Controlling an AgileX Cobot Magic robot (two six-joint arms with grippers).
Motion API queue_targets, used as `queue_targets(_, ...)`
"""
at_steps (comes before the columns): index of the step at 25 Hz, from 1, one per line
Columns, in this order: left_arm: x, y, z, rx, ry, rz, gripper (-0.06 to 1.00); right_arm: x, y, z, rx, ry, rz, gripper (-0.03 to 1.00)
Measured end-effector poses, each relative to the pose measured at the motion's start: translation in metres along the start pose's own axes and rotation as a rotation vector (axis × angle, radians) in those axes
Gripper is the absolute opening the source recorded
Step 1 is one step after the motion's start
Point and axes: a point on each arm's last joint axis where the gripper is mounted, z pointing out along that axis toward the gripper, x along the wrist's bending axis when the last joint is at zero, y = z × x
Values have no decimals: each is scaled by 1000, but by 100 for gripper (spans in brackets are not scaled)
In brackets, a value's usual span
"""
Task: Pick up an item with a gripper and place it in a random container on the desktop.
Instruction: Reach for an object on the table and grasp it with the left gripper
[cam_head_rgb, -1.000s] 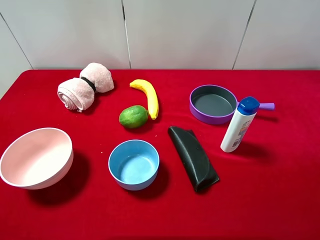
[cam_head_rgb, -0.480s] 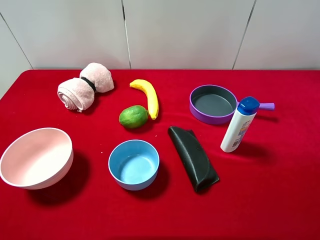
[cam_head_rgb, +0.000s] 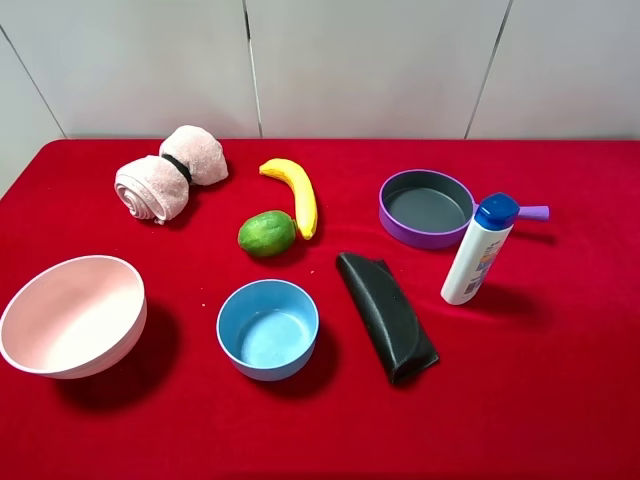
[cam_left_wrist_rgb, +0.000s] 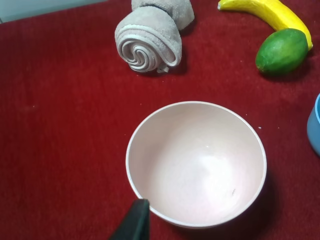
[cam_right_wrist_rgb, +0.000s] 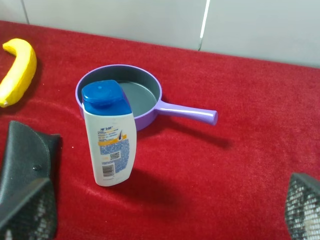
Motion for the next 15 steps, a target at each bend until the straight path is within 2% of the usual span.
queue_targets(15, 0, 0, 0, 0, 0, 0, 99, 0, 0, 0, 0, 0, 0, 69)
